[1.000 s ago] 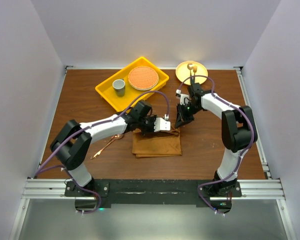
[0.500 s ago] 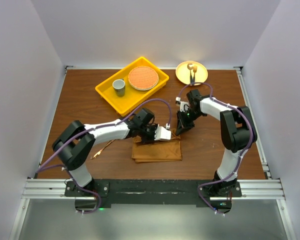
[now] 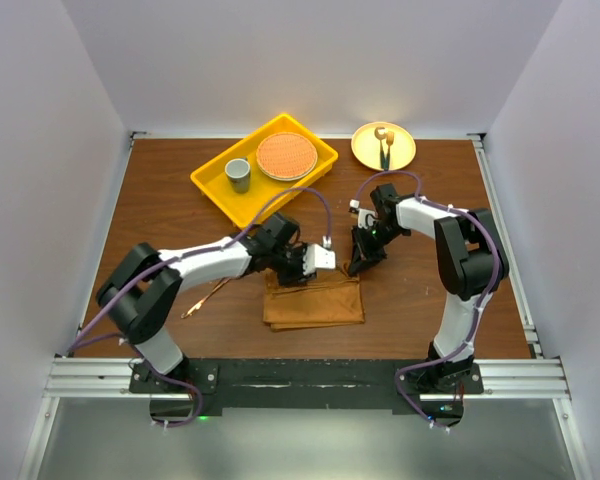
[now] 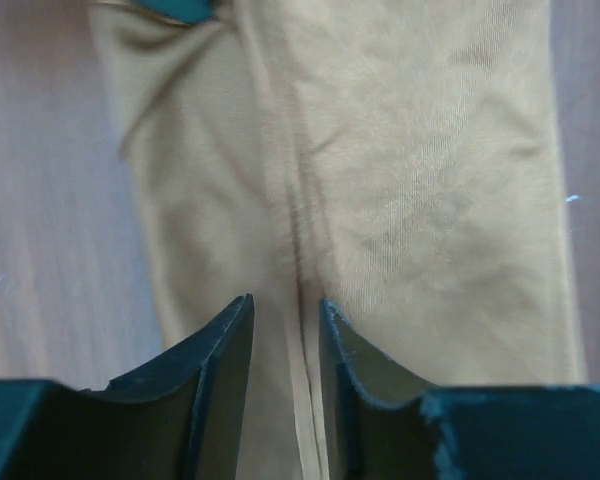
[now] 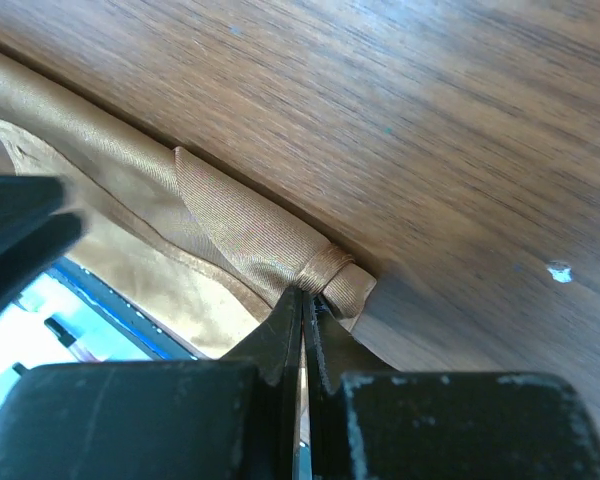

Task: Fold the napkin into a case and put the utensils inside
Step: Smooth out the 2/3-rectangle-folded napkin at the center of the board.

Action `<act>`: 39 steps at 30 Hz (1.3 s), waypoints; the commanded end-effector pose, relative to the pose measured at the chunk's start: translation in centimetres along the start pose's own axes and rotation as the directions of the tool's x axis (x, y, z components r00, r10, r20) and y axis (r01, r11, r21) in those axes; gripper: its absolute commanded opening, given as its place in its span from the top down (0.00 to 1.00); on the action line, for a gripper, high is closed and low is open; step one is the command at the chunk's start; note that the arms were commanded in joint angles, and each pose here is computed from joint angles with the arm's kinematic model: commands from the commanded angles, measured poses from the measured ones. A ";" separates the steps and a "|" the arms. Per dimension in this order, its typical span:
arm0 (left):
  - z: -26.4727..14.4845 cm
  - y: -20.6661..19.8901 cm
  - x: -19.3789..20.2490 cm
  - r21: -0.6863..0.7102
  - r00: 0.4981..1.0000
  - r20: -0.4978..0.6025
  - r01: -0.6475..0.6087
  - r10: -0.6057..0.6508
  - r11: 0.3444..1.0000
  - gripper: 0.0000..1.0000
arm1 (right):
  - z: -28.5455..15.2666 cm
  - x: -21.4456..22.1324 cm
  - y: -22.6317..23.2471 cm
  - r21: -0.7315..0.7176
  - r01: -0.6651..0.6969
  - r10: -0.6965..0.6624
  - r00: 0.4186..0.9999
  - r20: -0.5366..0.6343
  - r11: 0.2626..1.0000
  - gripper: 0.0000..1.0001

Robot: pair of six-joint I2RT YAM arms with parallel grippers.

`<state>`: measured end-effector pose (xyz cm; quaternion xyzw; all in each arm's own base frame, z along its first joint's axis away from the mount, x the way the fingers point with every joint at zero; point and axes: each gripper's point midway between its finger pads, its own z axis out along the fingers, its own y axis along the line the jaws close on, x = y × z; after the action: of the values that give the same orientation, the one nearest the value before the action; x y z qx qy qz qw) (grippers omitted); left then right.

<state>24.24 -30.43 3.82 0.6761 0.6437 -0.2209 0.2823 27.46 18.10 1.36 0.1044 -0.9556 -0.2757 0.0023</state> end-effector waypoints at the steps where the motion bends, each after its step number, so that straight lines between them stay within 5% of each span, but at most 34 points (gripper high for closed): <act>1: -4.2 2.4 -4.7 -0.049 0.964 0.199 0.190 -0.176 0.981 0.63 | 1.8 -0.2 -2.7 0.106 0.012 -0.012 1.000 -0.006 0.994 1.00; 9: -2.2 3.9 -0.8 -0.104 0.903 0.120 0.425 -0.413 0.899 0.90 | 1.8 -0.1 -3.0 0.117 0.030 -0.030 1.000 -0.005 0.993 1.00; 19: 0.2 3.9 4.9 -0.158 0.877 -0.028 0.470 -0.480 0.868 0.95 | 1.5 -1.0 -4.1 0.181 0.068 -0.068 0.998 -0.008 0.981 1.00; 22: -0.3 4.4 4.8 -0.157 0.867 -0.002 0.492 -0.499 0.856 0.89 | 1.4 -1.3 -4.7 0.203 0.076 -0.076 0.997 -0.010 0.976 1.00; 30: -8.7 7.5 -4.0 -0.064 0.768 0.403 0.567 -0.498 0.821 0.56 | 0.6 -2.3 -5.3 0.221 0.070 -0.072 0.997 0.002 0.973 1.00; 33: -11.1 7.4 -7.6 0.005 0.680 0.530 0.595 -0.507 0.804 0.34 | 0.1 -2.5 -5.1 0.221 0.115 -0.120 0.993 0.008 0.968 1.00; 36: -11.6 7.3 -9.4 0.118 0.541 0.595 0.673 -0.595 0.730 0.03 | -0.2 -2.8 -4.9 0.219 0.148 -0.153 0.988 0.007 0.965 1.00; 39: -10.9 7.4 -10.0 0.241 0.385 0.604 0.746 -0.698 0.620 0.00 | -0.4 -3.2 -4.8 0.215 0.165 -0.171 0.985 0.013 0.963 1.00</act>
<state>30.59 -28.94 18.46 0.2997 0.7425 -0.4244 0.4228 28.52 17.46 1.38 0.1384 -0.9568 -0.2558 0.0042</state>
